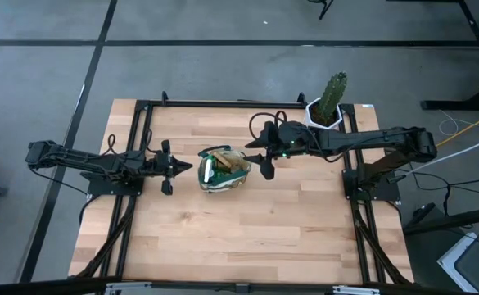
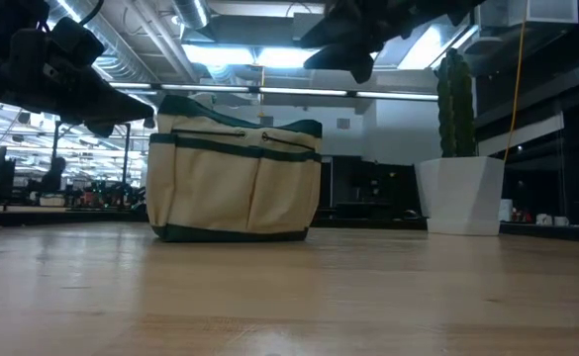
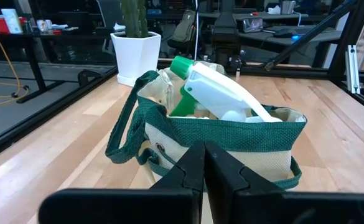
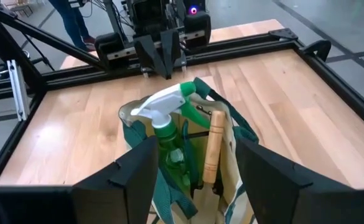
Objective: Pick & Place Garden tools in Gardening bag
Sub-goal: Return to Home Position
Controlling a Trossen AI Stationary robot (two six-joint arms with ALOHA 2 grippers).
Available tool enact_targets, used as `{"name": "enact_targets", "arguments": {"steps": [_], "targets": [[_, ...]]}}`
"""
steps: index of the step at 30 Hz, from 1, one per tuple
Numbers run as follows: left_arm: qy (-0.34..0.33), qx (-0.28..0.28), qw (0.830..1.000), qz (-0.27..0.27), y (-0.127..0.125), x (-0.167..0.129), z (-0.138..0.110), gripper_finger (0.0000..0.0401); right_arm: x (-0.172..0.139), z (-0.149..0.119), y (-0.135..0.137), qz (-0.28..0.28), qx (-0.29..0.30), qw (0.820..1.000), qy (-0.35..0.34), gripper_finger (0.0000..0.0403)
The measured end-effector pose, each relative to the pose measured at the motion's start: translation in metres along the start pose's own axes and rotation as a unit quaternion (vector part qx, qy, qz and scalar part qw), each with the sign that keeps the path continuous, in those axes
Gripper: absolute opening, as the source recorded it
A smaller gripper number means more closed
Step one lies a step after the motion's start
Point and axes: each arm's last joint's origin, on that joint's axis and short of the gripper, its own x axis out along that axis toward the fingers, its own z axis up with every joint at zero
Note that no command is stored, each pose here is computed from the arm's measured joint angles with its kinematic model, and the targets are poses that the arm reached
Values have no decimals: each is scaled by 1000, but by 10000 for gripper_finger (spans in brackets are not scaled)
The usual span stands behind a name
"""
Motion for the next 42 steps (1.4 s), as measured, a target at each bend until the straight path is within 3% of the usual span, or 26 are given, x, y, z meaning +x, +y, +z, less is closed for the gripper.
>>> {"name": "enact_targets", "arguments": {"steps": [24, 31, 42], "targets": [[0, 0, 1000, 0, 0, 0, 0, 4, 0, 0, 1, 0, -20, 1000, -1, 215], [0, 0, 1000, 0, 0, 0, 0, 4, -28, 8, 2, -12, -48, 999, -21, 215], [2, 0, 1000, 0, 0, 0, 0, 4, -54, -18, -1, -28, -52, 998, 13, 215]]}}
